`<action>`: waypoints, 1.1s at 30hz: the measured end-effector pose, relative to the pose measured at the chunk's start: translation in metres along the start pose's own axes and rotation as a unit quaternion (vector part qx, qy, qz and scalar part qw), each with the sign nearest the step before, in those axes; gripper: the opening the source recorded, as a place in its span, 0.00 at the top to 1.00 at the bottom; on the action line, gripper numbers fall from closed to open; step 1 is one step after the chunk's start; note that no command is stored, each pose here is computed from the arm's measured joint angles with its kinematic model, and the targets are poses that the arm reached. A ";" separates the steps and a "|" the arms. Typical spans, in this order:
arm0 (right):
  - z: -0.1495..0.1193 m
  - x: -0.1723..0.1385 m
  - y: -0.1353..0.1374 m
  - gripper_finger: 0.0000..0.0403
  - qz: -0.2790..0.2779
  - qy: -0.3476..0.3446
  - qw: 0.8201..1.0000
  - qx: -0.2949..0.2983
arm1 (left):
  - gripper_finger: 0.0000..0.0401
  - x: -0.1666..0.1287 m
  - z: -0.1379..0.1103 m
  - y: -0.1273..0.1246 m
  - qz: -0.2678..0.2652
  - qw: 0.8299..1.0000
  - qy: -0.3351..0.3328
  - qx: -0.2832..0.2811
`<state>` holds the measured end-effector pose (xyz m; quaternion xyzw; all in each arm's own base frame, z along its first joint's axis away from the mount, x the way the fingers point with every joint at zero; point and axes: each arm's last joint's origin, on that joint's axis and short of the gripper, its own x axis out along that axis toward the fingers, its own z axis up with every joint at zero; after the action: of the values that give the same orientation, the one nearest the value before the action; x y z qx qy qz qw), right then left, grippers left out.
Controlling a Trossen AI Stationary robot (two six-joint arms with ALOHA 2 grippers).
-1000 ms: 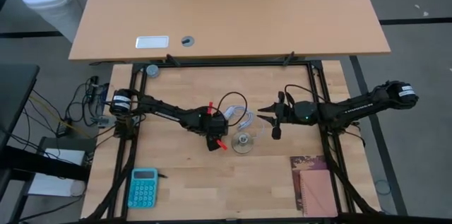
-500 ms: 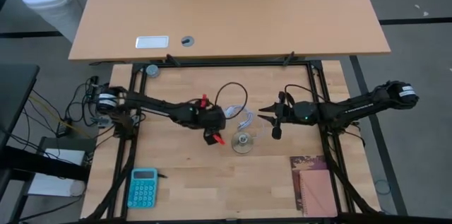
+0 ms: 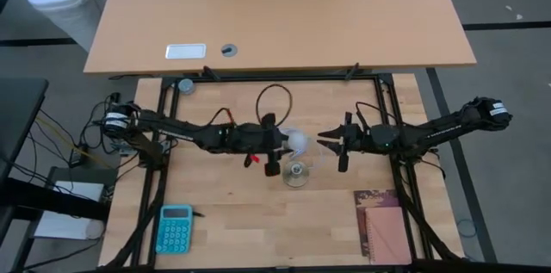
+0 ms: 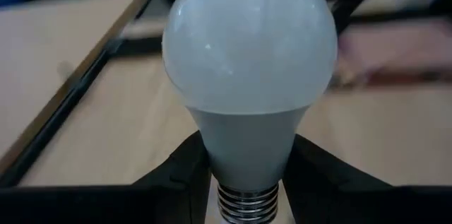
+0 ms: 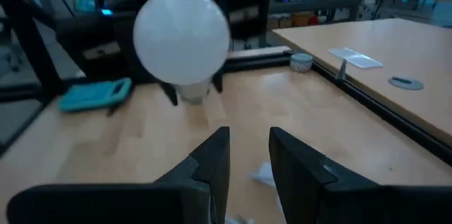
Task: Screw lightbulb
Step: Insert the white lightbulb into the lamp socket
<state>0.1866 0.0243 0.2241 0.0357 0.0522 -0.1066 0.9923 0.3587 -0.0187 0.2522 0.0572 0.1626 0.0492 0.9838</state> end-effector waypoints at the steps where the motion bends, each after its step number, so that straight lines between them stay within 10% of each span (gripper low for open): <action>1: 0.002 -0.002 0.002 0.75 0.002 -0.007 1.000 0.005 | 0.63 -0.001 -0.006 -0.001 -0.007 1.000 -0.022 -0.006; 10: 0.012 -0.007 0.019 0.75 0.024 -0.010 0.999 0.029 | 0.63 -0.008 -0.059 -0.011 -0.029 0.978 -0.179 -0.099; 33: 0.018 0.009 0.052 0.75 0.012 0.013 1.000 0.001 | 0.63 0.054 -0.109 -0.057 -0.031 0.969 -0.221 -0.103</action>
<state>0.2088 0.0720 0.2439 0.0390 0.0649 -0.0941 0.9927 0.3791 -0.0583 0.1256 -0.0398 -0.0629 0.0215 0.9970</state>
